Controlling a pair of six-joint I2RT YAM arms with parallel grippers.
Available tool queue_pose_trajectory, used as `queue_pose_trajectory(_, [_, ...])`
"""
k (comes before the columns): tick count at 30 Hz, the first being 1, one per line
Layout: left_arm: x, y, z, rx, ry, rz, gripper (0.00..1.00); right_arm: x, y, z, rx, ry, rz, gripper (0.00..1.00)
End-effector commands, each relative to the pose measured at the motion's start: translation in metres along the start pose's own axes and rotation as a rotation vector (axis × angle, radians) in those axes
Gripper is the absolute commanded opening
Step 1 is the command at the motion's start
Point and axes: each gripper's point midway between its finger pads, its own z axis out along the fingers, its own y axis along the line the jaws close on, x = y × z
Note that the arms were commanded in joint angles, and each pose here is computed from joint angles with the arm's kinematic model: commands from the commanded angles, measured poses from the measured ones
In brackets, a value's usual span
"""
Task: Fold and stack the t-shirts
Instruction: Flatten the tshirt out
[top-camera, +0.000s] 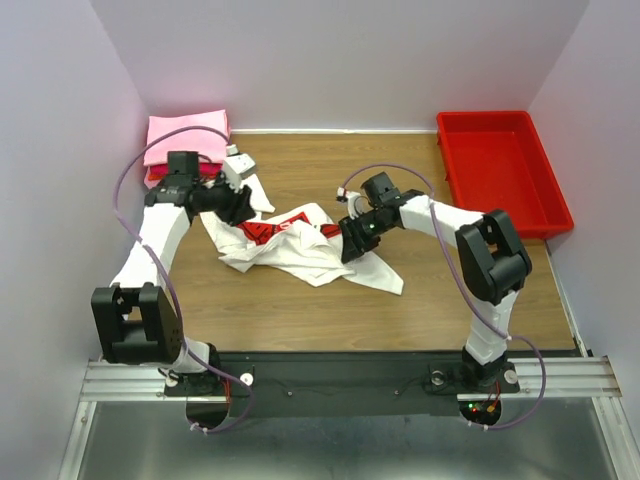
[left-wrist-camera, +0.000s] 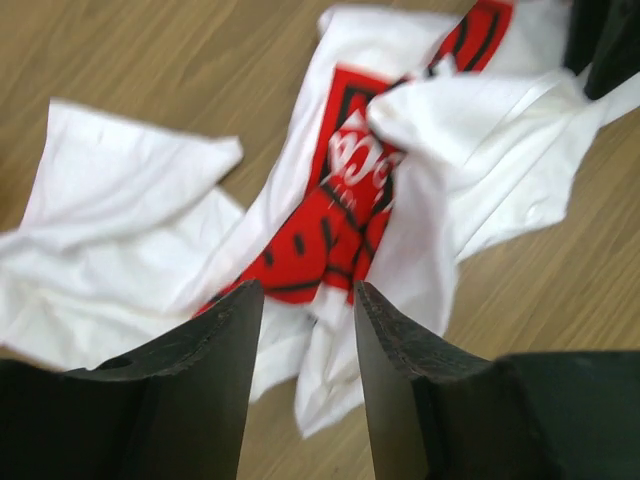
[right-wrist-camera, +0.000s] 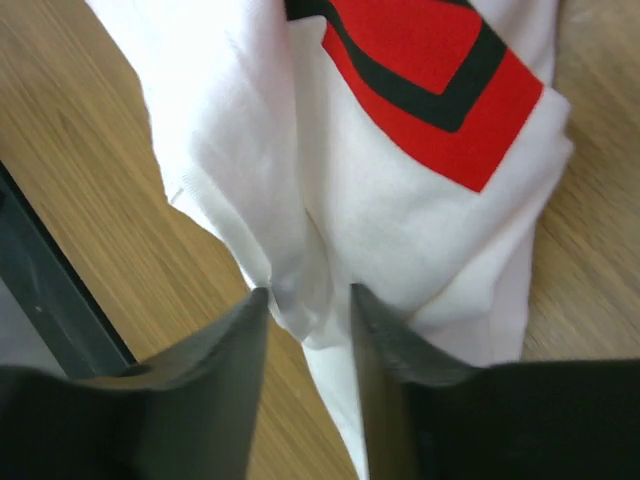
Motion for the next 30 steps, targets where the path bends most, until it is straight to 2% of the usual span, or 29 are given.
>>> queue_pose_trajectory(1, [-0.032, -0.029, 0.02, 0.031, -0.083, -0.027, 0.53, -0.056, 0.02, -0.053, 0.084, -0.179, -0.154, 0.52])
queue_pose_trajectory(2, [-0.031, -0.035, 0.027, 0.045, -0.078, -0.023, 0.54, -0.063, 0.023, -0.059, 0.095, -0.201, -0.175, 0.55])
queue_pose_trajectory(7, [-0.023, -0.043, 0.055, 0.073, -0.056, -0.087, 0.53, -0.093, 0.036, -0.068, 0.226, -0.252, -0.332, 0.56])
queue_pose_trajectory(12, [0.004, -0.039, 0.078, 0.073, 0.014, -0.149, 0.55, -0.105, 0.044, -0.044, 0.377, -0.237, -0.509, 0.6])
queue_pose_trajectory(13, [0.006, -0.039, 0.08, 0.076, 0.022, -0.152, 0.58, -0.107, 0.041, -0.042, 0.418, -0.238, -0.53, 0.6])
queue_pose_trajectory(14, [0.012, -0.038, 0.084, 0.079, 0.038, -0.157, 0.61, -0.108, 0.04, -0.038, 0.432, -0.23, -0.559, 0.61])
queue_pose_trajectory(17, [0.024, -0.035, 0.09, 0.065, 0.075, -0.17, 0.61, -0.111, 0.047, -0.027, 0.454, -0.23, -0.657, 0.61])
queue_pose_trajectory(18, [0.029, -0.032, 0.093, 0.062, 0.089, -0.18, 0.57, -0.105, 0.044, -0.021, 0.459, -0.213, -0.678, 0.61])
queue_pose_trajectory(19, [0.033, -0.03, 0.094, 0.054, 0.097, -0.194, 0.48, -0.105, 0.05, -0.015, 0.456, -0.219, -0.717, 0.61])
queue_pose_trajectory(20, [0.037, -0.028, 0.095, 0.055, 0.101, -0.206, 0.42, -0.104, 0.049, -0.011, 0.467, -0.211, -0.758, 0.62])
queue_pose_trajectory(21, [0.042, -0.026, 0.097, 0.059, 0.113, -0.221, 0.31, -0.098, 0.051, -0.004, 0.466, -0.208, -0.792, 0.62])
queue_pose_trajectory(23, [0.049, -0.022, 0.1, 0.074, 0.122, -0.262, 0.23, -0.095, 0.049, 0.002, 0.499, -0.197, -0.859, 0.62])
queue_pose_trajectory(25, [0.05, -0.02, 0.103, 0.089, 0.127, -0.28, 0.19, -0.097, 0.052, 0.011, 0.541, -0.22, -0.942, 0.62])
queue_pose_trajectory(30, [0.057, -0.02, 0.108, 0.109, 0.147, -0.295, 0.19, -0.093, 0.04, 0.023, 0.633, -0.217, -1.031, 0.61])
